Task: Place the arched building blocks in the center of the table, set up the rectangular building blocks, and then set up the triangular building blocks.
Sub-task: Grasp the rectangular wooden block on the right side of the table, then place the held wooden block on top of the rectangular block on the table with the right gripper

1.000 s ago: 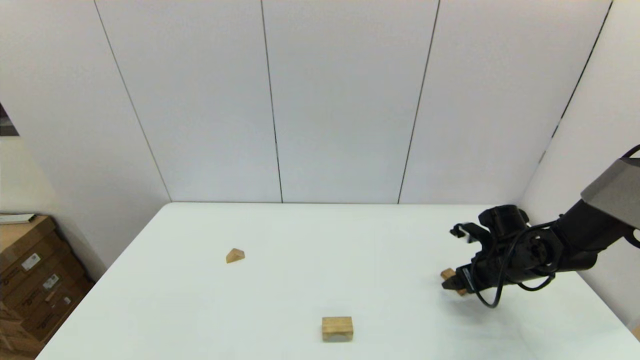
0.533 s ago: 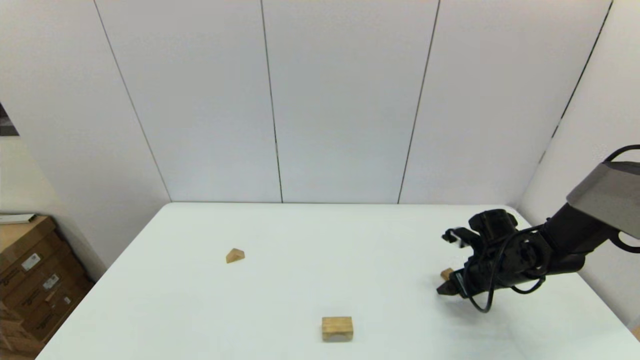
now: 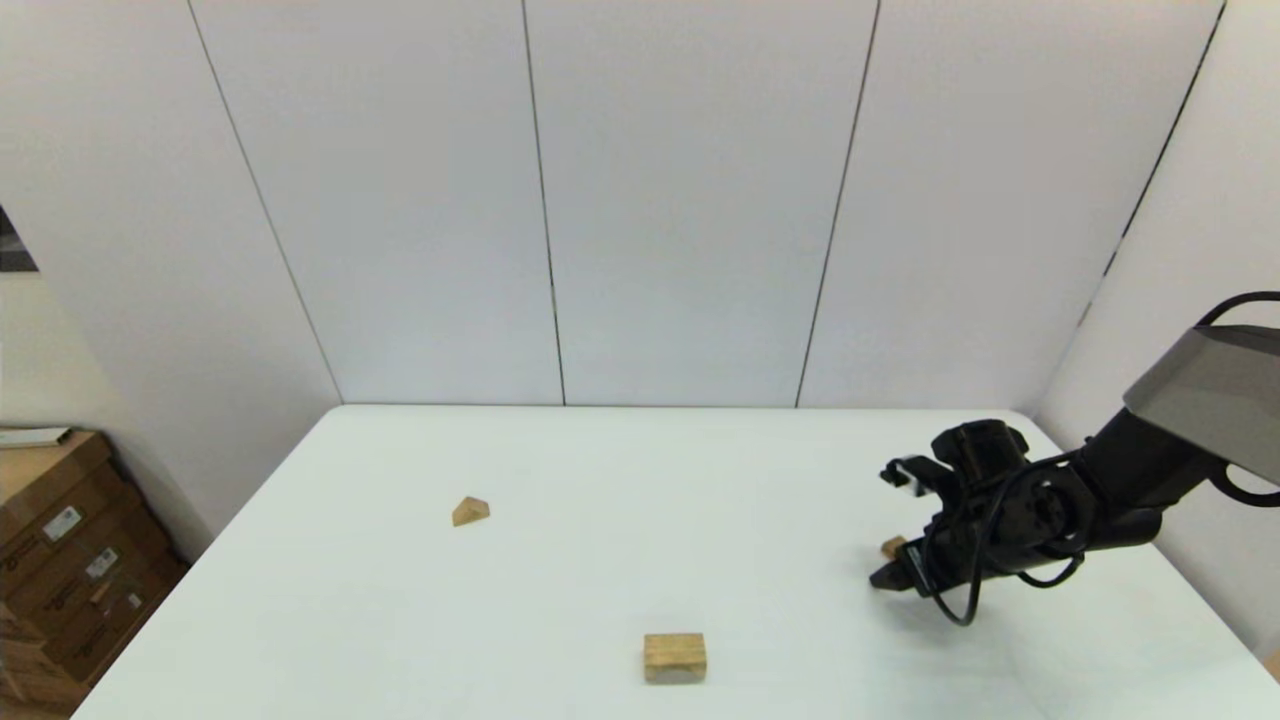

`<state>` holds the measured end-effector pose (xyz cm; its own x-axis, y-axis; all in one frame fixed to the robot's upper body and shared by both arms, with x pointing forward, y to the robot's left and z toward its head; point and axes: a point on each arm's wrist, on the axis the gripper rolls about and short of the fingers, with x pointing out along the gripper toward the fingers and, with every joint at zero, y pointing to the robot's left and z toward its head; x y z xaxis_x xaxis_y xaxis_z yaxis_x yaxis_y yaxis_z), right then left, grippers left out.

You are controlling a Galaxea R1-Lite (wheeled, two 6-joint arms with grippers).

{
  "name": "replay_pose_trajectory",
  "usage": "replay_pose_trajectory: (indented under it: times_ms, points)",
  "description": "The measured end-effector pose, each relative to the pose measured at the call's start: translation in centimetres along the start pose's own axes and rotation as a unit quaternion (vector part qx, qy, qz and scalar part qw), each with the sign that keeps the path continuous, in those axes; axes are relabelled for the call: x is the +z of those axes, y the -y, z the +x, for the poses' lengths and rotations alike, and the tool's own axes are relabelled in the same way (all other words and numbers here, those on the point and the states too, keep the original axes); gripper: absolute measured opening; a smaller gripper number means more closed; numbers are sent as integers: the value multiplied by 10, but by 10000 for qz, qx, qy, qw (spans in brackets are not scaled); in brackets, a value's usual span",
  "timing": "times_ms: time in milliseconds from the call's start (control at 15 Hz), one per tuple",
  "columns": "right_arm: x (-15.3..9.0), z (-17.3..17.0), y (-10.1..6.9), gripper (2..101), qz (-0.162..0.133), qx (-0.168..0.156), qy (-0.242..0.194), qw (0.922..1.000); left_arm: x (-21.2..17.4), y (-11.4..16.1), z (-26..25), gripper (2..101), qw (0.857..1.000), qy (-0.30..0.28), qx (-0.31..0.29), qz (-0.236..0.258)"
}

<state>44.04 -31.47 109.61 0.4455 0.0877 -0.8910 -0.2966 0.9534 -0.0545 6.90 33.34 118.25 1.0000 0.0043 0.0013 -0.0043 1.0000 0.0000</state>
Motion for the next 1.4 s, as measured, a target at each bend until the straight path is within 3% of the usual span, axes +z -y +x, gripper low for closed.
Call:
replay_pose_trajectory:
  times_ms: [667,933,1133,1267,1400]
  points:
    - [2,0,4,980,105,-7,37,9999,0,0,0,978,10000,0,-2,0]
    - [2,0,6,634,124,-13,37,9999,0,0,0,977,10000,0,-2,0]
    - [2,0,7,450,126,-14,32,9999,0,0,0,977,10000,0,0,0]
    - [1,0,7,242,128,-13,29,9999,0,0,0,978,10000,0,-2,0]
    - [1,0,7,242,128,-10,26,9999,0,0,0,978,10000,0,-2,0]
